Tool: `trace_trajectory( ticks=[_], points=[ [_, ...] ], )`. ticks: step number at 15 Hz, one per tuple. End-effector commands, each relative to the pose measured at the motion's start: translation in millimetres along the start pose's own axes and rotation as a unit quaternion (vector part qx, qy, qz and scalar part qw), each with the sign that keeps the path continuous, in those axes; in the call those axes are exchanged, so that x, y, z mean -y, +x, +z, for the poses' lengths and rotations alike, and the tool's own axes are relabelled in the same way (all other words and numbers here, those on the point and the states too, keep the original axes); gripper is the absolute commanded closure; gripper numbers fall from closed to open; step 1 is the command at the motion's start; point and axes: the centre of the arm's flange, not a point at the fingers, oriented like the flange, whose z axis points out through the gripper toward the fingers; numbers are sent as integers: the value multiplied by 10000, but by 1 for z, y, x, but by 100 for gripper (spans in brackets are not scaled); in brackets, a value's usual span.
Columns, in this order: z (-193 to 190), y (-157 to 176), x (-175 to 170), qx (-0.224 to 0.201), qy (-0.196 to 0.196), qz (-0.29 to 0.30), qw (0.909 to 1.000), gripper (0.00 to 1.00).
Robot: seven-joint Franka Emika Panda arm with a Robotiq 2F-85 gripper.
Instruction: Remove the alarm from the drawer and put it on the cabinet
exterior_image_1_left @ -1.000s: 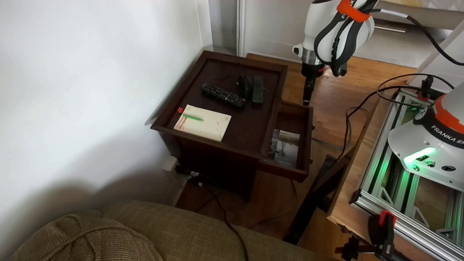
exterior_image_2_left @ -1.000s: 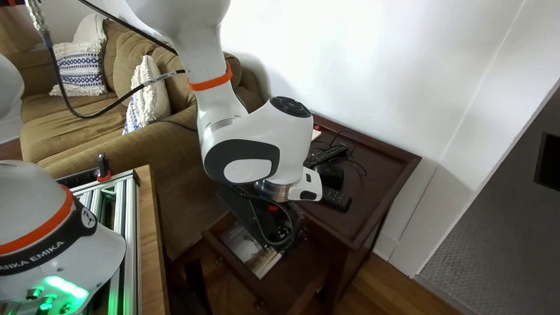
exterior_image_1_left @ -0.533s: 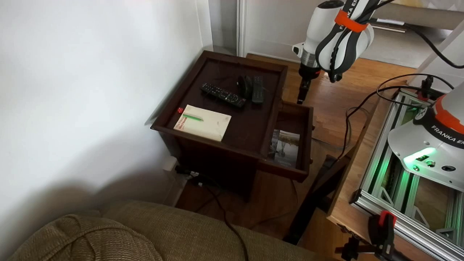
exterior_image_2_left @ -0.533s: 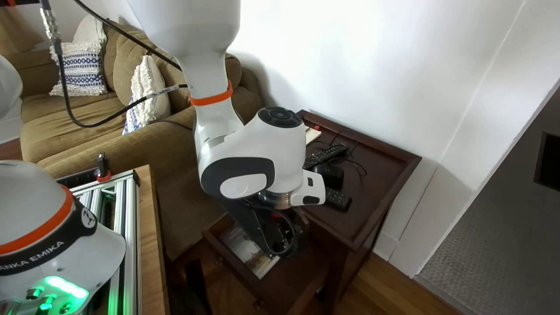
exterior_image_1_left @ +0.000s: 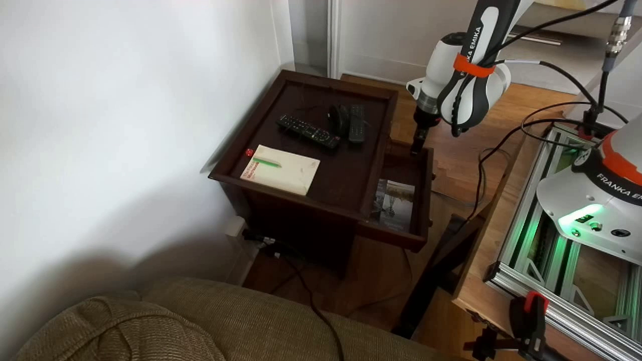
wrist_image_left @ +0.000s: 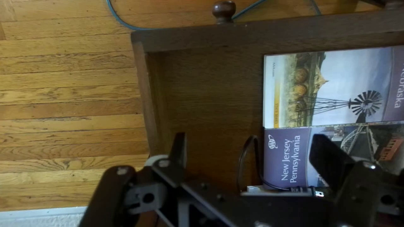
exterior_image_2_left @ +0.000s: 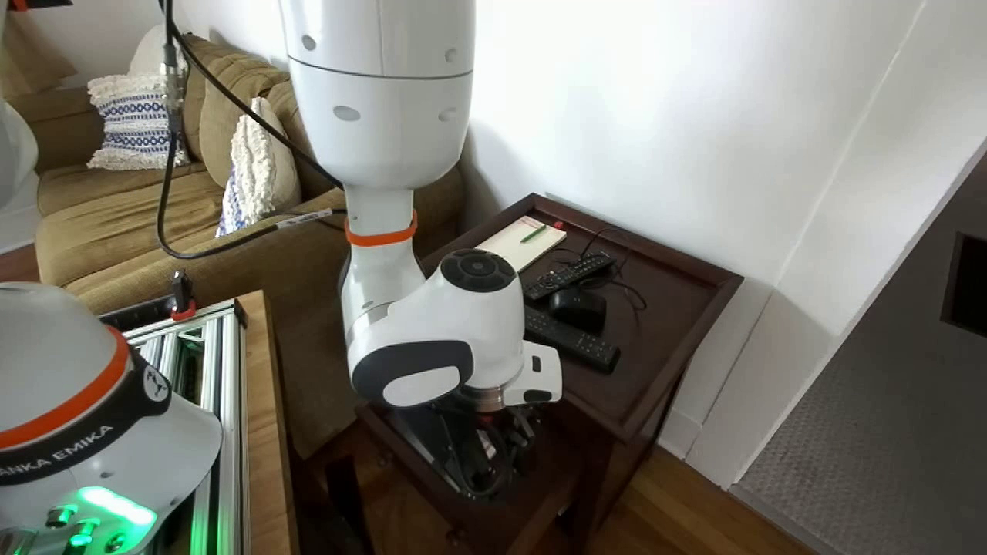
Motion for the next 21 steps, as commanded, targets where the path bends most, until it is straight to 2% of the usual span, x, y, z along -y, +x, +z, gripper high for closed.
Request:
trace_trajectory(
  ticks=[1,6,7,8,9,17,18,21],
  points=[
    [30,5,-3,-191,179,110,9996,0],
    [46,21,-3,-412,472,272,9977,2],
    [50,23,-5,-460,471,312,9973,11],
    [53,26,-7,-500,474,343,9970,27],
    [55,28,-10,-519,458,383,9969,30],
    [67,34,-19,-540,663,637,9943,94],
    [67,34,-19,-547,684,660,9940,99],
    [62,30,-18,-489,633,713,9942,100]
  ],
)
